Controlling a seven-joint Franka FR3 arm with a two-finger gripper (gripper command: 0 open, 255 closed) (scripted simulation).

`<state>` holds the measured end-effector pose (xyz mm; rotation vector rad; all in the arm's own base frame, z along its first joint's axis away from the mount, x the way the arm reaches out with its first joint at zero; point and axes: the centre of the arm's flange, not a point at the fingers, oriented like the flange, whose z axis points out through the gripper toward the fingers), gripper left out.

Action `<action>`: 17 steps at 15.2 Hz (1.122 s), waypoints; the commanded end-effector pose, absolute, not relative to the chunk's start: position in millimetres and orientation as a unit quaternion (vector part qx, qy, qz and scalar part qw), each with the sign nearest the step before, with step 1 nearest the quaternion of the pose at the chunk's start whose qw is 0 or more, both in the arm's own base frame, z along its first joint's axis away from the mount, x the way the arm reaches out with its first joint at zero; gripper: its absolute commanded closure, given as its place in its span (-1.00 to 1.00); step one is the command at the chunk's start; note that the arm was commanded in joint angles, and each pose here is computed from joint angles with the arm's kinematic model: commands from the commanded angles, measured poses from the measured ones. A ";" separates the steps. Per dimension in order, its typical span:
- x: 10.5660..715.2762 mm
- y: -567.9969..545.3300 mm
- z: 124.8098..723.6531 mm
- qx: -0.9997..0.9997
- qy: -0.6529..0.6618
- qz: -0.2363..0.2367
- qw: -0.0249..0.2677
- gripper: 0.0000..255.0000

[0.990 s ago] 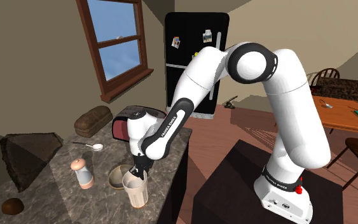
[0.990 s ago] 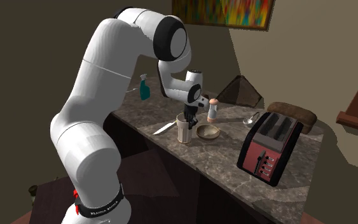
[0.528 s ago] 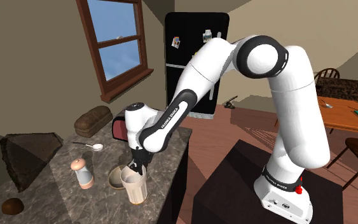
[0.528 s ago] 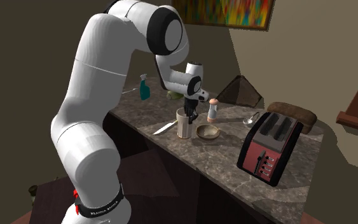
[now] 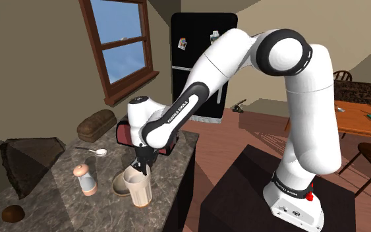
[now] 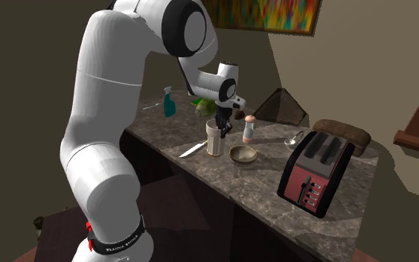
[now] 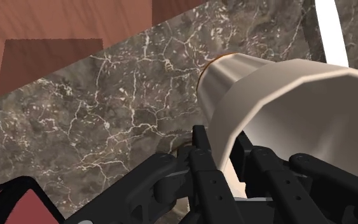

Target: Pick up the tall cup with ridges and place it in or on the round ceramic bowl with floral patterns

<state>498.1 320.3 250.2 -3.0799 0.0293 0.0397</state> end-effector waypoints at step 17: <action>668.7 303.4 330.8 -0.999 0.010 0.013 0.031 1.00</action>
